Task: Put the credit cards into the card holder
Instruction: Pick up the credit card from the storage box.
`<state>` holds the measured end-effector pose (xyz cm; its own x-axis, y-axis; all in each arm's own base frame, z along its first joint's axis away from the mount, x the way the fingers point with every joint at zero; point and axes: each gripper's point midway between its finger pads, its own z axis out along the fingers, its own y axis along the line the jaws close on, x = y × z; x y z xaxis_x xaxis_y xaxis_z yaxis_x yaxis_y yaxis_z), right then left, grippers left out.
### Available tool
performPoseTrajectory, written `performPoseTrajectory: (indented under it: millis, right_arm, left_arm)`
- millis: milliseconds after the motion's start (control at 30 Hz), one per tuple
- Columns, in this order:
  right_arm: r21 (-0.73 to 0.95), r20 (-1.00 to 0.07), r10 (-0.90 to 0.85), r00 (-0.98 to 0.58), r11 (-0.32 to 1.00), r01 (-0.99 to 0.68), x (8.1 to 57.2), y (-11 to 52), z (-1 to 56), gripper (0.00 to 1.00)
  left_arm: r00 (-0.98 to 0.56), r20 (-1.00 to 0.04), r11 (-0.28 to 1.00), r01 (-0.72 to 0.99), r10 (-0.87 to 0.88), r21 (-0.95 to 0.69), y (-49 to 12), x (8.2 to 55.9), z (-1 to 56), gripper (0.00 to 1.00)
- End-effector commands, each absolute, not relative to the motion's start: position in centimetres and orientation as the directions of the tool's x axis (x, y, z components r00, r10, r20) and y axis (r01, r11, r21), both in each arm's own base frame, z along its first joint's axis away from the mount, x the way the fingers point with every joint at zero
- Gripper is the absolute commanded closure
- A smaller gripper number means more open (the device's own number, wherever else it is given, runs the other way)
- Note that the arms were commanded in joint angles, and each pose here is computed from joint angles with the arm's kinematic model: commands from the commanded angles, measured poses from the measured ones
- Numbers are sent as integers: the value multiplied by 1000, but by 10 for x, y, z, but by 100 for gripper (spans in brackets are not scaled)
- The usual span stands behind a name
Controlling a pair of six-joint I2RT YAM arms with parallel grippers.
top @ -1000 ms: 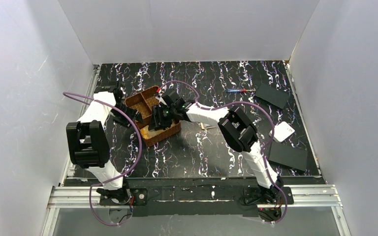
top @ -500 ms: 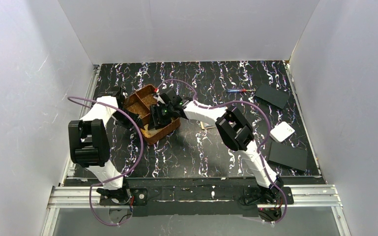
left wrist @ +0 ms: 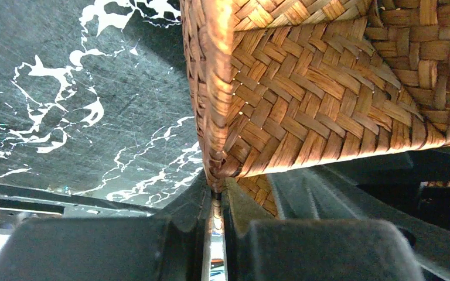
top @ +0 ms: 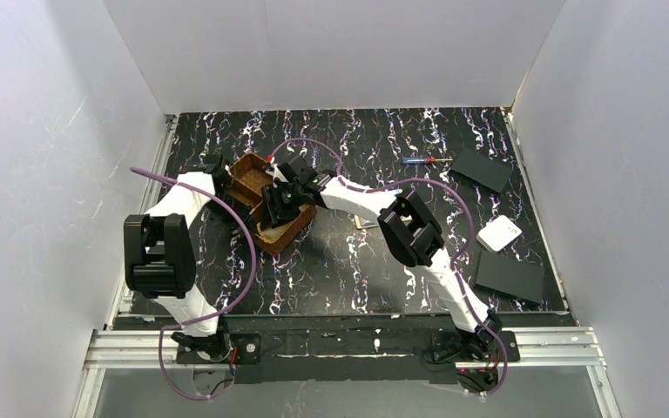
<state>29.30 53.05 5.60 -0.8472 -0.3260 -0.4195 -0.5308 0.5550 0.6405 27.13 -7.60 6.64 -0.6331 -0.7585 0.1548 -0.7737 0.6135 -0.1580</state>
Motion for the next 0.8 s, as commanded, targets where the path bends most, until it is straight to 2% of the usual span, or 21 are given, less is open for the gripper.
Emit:
performPoseTrajectory:
  millis: [0,200,433,767]
  right_arm:
    - [680,-371,-386,-845,507,-530,263,531,44,47]
    - [736,-334,-415,-846,446,-509,244,535,50,55]
    - [882,-294,-312,-903,275,-382,237,557,110,65]
    - [916,-263,-289,-921,226,-332,227,556,124,69]
  left_arm:
    - [-715,88,700,-697,-693,-155,-70,267,57,100]
    - [-743,48,730,-666,-668,-154,-64,265,55,100]
    - [-768,31,753,-634,-639,-175,-65,259,47,100]
    - [-767,18,749,-632,-642,-200,-66,259,47,100]
